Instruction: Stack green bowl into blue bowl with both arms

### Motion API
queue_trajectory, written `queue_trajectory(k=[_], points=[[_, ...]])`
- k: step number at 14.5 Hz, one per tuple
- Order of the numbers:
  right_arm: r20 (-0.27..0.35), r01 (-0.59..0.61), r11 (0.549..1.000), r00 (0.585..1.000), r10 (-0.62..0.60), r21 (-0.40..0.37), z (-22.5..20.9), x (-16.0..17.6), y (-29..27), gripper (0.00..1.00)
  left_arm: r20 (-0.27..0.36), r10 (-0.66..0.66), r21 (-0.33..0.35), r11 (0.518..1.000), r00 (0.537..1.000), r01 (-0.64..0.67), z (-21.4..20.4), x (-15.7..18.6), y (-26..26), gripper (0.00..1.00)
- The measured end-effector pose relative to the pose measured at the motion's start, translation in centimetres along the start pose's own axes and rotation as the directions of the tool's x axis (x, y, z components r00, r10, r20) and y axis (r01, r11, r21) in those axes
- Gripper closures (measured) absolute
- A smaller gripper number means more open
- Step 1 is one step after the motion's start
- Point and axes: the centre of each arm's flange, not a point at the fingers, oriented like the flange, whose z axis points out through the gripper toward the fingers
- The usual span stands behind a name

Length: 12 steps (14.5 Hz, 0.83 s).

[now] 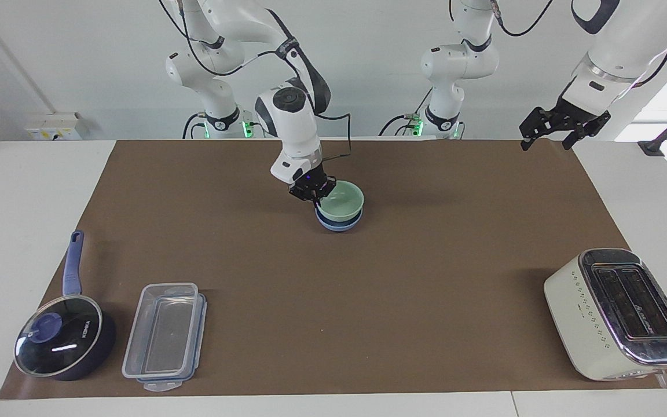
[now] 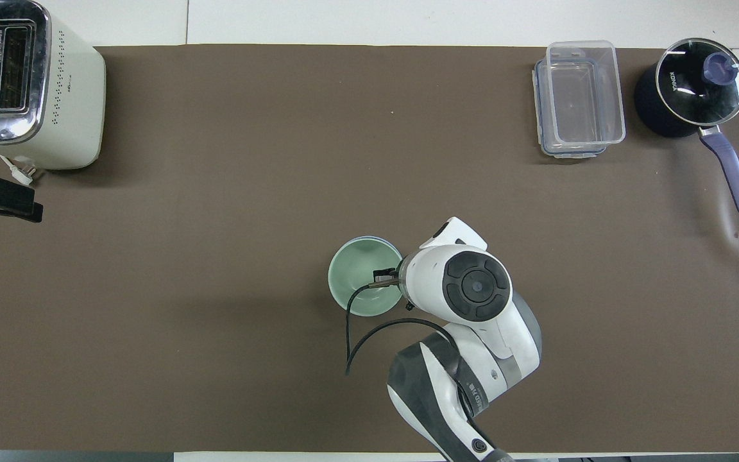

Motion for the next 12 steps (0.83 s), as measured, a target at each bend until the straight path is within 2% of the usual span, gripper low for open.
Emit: queue_trajectory(k=[5,7,9,12], points=[[-0.001,0.000,1.000,1.000,0.000,0.000,0.0,0.0,0.0,0.95,0.000,0.000,0.000,1.000,1.000,0.000,0.0,0.0,0.0,0.00],[-0.007,0.000,1.000,1.000,0.000,0.003,-0.2,0.2,0.0,0.78,0.000,0.000,0.000,1.000,1.000,0.000,0.0,0.0,0.0,0.00],[-0.025,-0.009,1.000,1.000,0.010,0.012,-1.2,0.8,0.2,0.55,0.000,0.000,0.000,1.000,1.000,0.000,0.0,0.0,0.0,0.00],[-0.042,-0.075,0.997,0.996,0.076,0.017,-5.2,2.4,3.6,0.21,0.000,0.000,0.000,1.000,1.000,0.000,0.0,0.0,0.0,0.00]])
